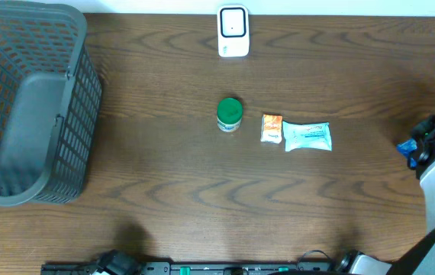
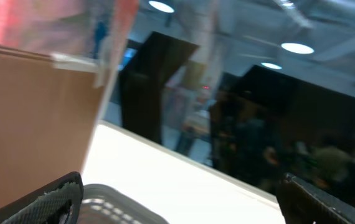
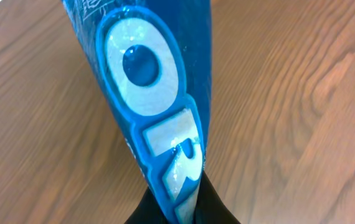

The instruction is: Scan the item barcode

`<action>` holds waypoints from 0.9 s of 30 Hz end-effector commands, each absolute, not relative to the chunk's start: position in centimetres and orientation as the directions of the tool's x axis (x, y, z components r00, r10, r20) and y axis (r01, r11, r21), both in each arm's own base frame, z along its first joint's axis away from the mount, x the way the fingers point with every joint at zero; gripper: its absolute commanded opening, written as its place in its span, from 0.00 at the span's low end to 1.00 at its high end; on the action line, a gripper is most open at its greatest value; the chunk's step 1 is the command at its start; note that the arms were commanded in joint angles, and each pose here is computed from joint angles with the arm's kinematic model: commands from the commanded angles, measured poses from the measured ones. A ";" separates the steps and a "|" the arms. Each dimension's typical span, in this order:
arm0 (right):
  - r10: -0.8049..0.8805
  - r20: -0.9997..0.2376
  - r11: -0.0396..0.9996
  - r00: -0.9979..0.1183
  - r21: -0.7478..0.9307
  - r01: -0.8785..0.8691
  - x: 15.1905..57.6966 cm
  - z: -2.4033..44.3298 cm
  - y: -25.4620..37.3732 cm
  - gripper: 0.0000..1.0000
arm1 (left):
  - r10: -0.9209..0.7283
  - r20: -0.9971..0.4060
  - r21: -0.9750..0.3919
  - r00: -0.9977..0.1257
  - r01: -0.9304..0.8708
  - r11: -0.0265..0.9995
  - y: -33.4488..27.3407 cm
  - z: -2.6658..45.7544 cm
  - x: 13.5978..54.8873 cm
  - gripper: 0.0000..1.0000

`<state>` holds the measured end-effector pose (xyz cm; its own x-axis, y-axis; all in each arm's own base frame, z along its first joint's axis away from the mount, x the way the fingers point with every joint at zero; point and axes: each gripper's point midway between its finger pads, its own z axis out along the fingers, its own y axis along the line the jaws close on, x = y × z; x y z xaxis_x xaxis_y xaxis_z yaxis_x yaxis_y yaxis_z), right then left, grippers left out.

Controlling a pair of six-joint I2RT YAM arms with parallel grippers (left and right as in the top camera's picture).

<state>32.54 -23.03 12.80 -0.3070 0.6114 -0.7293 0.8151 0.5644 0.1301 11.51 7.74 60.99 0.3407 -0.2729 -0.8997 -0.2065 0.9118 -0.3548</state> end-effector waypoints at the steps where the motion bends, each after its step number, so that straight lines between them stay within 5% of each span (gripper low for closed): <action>1: 0.597 -0.739 0.540 -0.313 0.082 0.838 32.5 10.9 -26.1 0.01 | -0.304 -0.867 -0.449 0.394 -0.356 0.820 10.3 60.3 10.6 0.99; 11: 0.615 -0.694 0.514 -0.375 -0.009 0.858 35.2 4.2 -33.2 0.01 | -0.252 -0.857 -0.505 0.450 -0.634 0.586 15.0 58.4 6.8 0.98; 16: 0.636 -0.658 0.500 -0.404 -0.047 0.864 36.1 3.8 -36.0 0.01 | -0.246 -0.856 -0.509 0.454 -0.661 0.552 15.5 58.1 6.3 0.98; 17: 0.634 -0.658 0.500 -0.406 -0.051 0.864 36.2 4.4 -36.4 0.08 | -0.246 -0.856 -0.509 0.454 -0.661 0.552 15.5 58.1 6.3 0.98; 19: 0.622 -0.666 0.504 -0.412 -0.062 0.862 36.4 6.5 -37.5 0.67 | -0.246 -0.856 -0.509 0.454 -0.661 0.552 15.5 58.1 6.3 0.98; 21: 0.617 -0.665 0.509 -0.420 -0.070 0.858 36.5 8.4 -37.9 0.98 | -0.237 -0.864 -0.495 0.444 -0.668 0.556 15.5 58.1 6.3 0.98; 24: 0.626 -0.650 0.522 -0.431 -0.062 0.851 36.8 11.2 -37.5 0.99 | -0.215 -0.883 -0.461 0.418 -0.684 0.565 15.5 58.2 6.3 0.98; 27: 0.652 -0.591 0.599 -0.475 0.017 0.800 38.0 13.5 -34.5 0.99 | -0.256 -0.822 -0.558 0.509 -0.630 0.540 15.6 59.4 5.9 0.98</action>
